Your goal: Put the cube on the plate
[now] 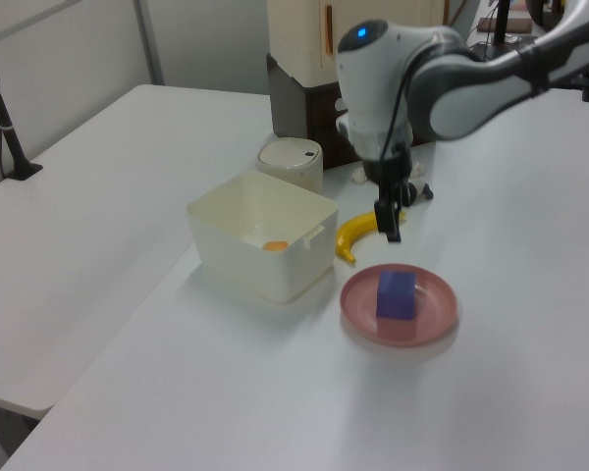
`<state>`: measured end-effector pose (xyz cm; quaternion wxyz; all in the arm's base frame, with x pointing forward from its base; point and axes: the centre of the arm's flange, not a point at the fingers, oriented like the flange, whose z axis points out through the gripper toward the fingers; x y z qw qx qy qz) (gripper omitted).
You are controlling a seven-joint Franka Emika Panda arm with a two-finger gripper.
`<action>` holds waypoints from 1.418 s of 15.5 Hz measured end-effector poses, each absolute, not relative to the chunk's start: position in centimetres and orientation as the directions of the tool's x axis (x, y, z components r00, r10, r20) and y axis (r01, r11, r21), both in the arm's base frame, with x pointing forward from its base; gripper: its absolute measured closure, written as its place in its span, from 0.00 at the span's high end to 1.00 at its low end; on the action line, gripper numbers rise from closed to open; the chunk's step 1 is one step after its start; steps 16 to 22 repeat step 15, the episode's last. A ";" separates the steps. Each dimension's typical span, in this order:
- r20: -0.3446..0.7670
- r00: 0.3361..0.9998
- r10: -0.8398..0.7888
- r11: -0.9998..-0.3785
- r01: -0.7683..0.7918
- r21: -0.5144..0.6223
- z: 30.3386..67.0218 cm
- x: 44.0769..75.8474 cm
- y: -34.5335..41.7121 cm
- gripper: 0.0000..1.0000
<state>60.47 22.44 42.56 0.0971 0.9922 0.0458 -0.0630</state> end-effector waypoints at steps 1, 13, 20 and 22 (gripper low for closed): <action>-0.126 0.991 0.047 -0.980 0.070 0.185 43.1 61.2 20.3 1.00; -0.009 0.979 -0.202 -0.969 -0.199 0.144 51.3 63.4 -1.1 1.00; -0.007 0.978 -0.210 -0.968 -0.206 0.143 51.4 63.4 -1.5 1.00; -0.007 0.978 -0.210 -0.968 -0.206 0.143 51.4 63.4 -1.5 1.00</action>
